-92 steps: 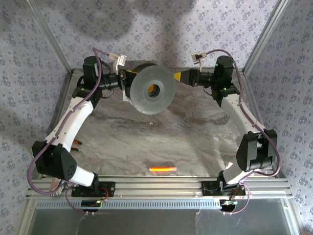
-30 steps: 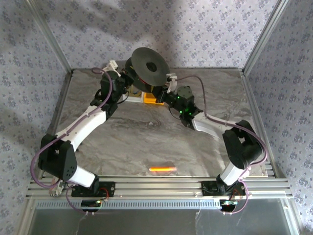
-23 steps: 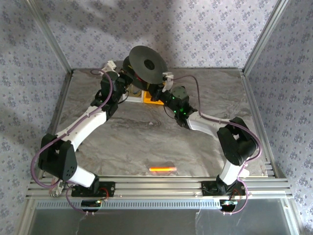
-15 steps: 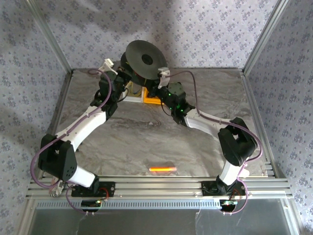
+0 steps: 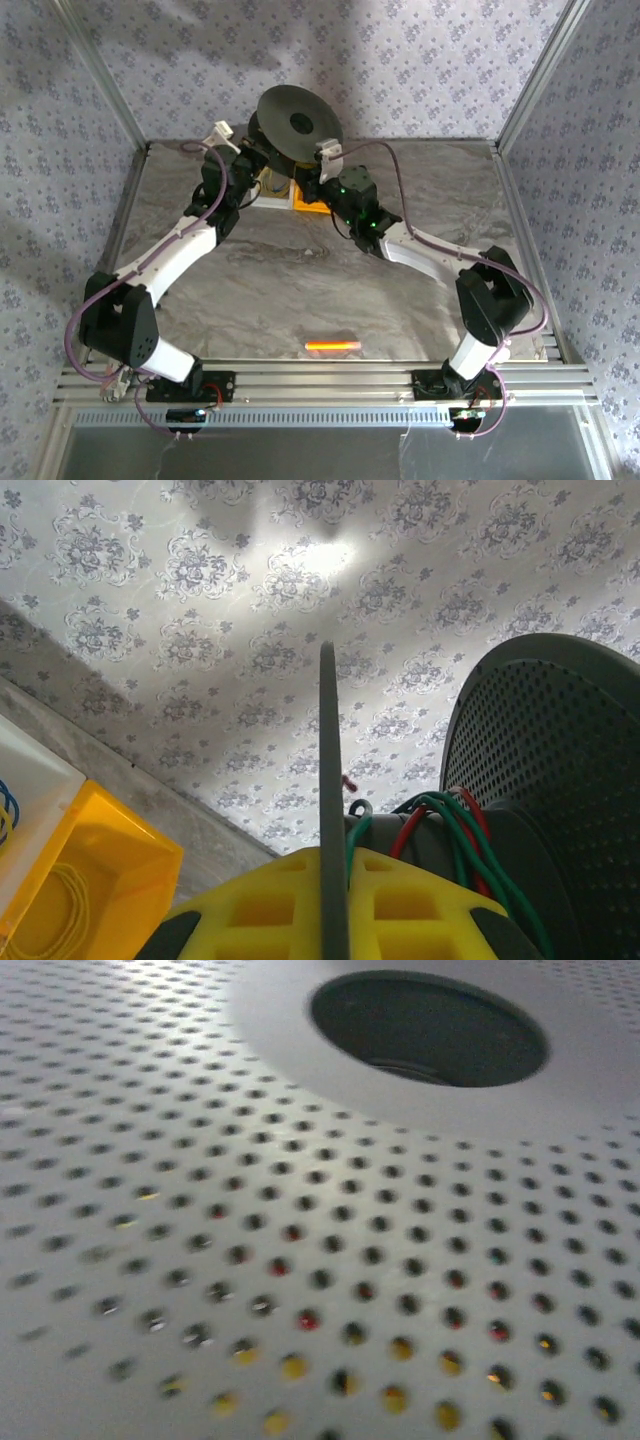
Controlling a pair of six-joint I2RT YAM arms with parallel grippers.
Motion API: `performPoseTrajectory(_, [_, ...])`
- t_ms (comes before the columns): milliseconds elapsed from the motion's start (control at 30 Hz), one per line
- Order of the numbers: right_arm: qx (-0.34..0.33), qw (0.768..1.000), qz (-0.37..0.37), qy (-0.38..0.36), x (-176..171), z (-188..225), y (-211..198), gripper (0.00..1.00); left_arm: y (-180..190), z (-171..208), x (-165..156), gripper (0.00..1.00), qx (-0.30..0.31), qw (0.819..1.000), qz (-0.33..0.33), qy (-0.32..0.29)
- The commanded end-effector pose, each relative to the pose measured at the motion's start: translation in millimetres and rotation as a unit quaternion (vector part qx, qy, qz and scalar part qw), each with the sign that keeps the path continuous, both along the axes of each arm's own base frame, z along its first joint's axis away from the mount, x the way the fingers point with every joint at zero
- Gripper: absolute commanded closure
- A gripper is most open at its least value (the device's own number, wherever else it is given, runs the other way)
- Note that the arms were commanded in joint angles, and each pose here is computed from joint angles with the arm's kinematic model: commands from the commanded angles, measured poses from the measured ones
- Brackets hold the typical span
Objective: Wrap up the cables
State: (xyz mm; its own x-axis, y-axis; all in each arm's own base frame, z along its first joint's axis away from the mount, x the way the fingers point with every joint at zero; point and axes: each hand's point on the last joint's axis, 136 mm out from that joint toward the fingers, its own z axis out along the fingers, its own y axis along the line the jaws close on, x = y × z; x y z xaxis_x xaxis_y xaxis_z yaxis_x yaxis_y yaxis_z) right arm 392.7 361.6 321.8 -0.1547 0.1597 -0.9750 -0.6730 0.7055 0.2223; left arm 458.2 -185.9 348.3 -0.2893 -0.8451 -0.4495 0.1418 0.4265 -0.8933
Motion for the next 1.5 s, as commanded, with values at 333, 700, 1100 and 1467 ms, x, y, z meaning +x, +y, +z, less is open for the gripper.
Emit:
performPoseTrajectory(333, [0.036, 0.982, 0.181, 0.036, -92, 18, 0, 0.46, 49, 38, 6, 1.00, -0.028, 0.999, 0.011, -0.046])
performPoseTrajectory(700, [0.091, 0.961, 0.176, 0.194, -70, 16, -101, 0.00, 15, 48, -5, 1.00, 0.059, 0.971, -0.222, -0.068])
performPoseTrajectory(1100, [0.131, 0.937, 0.197, 0.256, -32, 19, -103, 0.05, -67, 15, -67, 1.00, 0.165, 0.882, -0.436, -0.075])
performPoseTrajectory(1467, [0.130, 0.931, 0.227, 0.255, -45, 15, -95, 0.95, -70, 1, -52, 1.00, 0.165, 0.889, -0.425, -0.045])
